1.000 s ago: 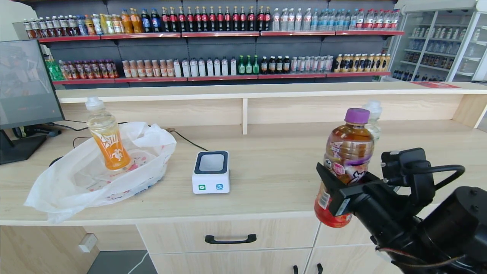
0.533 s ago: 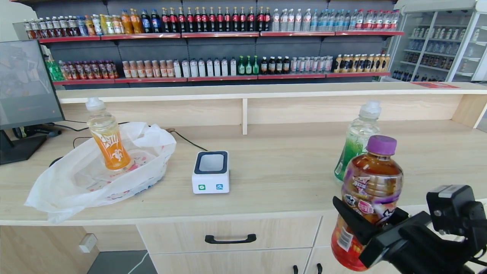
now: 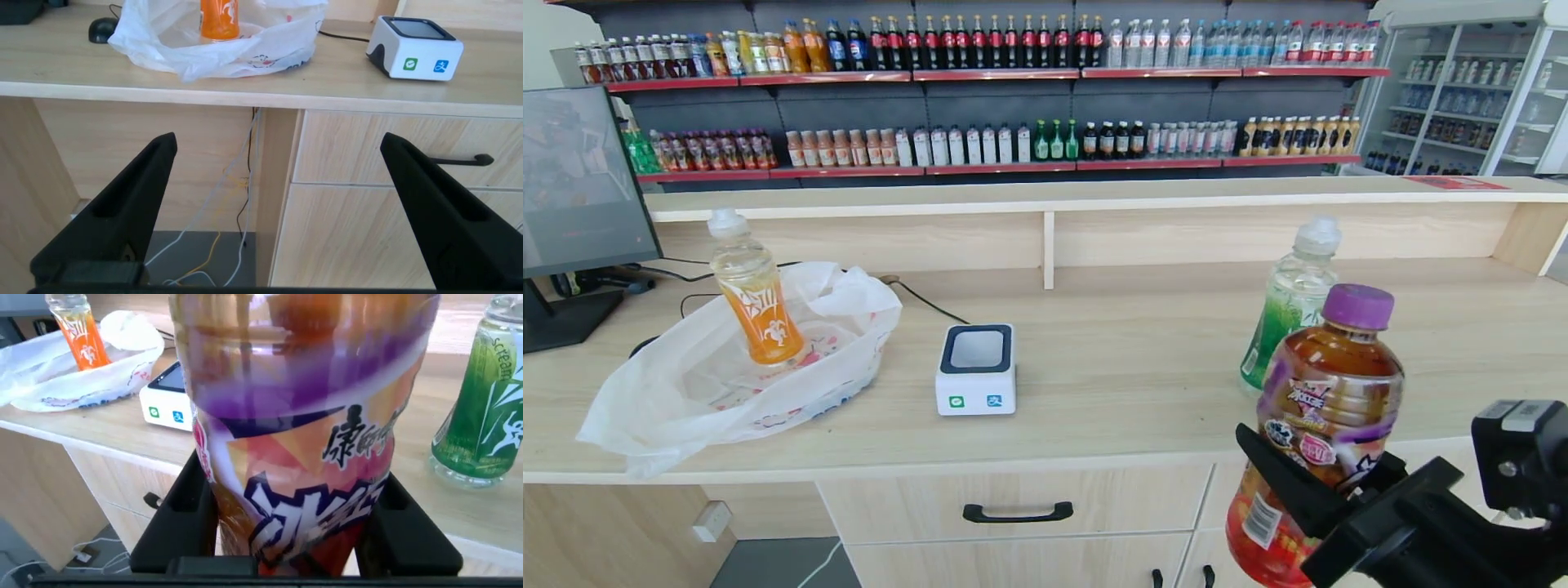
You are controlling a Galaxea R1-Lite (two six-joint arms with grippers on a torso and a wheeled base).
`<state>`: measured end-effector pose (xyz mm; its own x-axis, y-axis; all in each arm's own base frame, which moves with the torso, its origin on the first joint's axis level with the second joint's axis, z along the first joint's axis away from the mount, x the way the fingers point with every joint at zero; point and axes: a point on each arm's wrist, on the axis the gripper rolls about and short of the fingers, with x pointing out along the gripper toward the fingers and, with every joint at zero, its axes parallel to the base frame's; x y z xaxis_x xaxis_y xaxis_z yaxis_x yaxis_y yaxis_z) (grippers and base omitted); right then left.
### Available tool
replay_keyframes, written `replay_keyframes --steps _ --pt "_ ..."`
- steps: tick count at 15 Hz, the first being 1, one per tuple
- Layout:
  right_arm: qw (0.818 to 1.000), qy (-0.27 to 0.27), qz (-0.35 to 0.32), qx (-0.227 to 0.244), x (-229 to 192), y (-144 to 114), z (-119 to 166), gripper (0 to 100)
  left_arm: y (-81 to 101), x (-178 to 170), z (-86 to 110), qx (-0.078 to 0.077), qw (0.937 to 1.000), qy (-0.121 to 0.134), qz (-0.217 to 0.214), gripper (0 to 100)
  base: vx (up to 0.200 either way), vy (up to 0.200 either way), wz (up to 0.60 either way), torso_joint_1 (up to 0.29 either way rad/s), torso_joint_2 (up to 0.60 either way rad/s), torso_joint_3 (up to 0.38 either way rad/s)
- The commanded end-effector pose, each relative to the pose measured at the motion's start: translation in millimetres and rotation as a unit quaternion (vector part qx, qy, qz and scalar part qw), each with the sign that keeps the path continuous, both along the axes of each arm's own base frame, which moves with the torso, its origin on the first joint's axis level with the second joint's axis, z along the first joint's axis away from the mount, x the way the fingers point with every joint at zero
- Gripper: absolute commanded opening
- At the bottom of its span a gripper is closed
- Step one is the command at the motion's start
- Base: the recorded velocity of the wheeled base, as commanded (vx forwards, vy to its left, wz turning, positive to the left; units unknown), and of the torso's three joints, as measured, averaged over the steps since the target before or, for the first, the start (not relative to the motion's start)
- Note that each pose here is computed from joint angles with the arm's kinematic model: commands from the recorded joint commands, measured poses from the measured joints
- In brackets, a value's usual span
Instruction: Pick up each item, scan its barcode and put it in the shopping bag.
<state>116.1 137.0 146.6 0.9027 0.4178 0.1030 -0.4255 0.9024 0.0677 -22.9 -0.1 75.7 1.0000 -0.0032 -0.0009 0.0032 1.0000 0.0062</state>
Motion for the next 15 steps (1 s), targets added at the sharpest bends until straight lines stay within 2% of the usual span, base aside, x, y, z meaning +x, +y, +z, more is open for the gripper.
replay_keyframes --steps 1,3,6,9,12,15 --pt "1.0 -0.018 0.01 0.024 6 10 12 0 0.0 0 0.1 0.0 1.0 0.0 0.0 100 0.0 0.0 0.0 0.0 0.0 0.0" --pt "0.998 -0.04 0.019 0.047 14 21 26 0 0.0 0 0.1 0.0 1.0 0.0 0.0 100 0.0 0.0 0.0 0.0 0.0 0.0" --pt "0.991 -0.08 0.069 0.079 21 33 48 0 0.0 0 0.1 0.0 1.0 0.0 0.0 100 0.0 0.0 0.0 0.0 0.0 0.0" --pt "0.979 -0.055 0.144 0.133 17 32 50 0 0.0 0 0.1 0.0 1.0 0.0 0.0 100 0.0 0.0 0.0 0.0 0.0 0.0" --pt "0.96 -0.026 0.192 0.202 16 33 57 0 0.0 0 0.1 0.0 1.0 0.0 0.0 100 0.0 0.0 0.0 0.0 0.0 0.0" --pt "0.943 0.003 0.223 0.247 19 38 60 0 0.0 0 0.1 0.0 1.0 0.0 0.0 100 0.0 0.0 0.0 0.0 0.0 0.0"
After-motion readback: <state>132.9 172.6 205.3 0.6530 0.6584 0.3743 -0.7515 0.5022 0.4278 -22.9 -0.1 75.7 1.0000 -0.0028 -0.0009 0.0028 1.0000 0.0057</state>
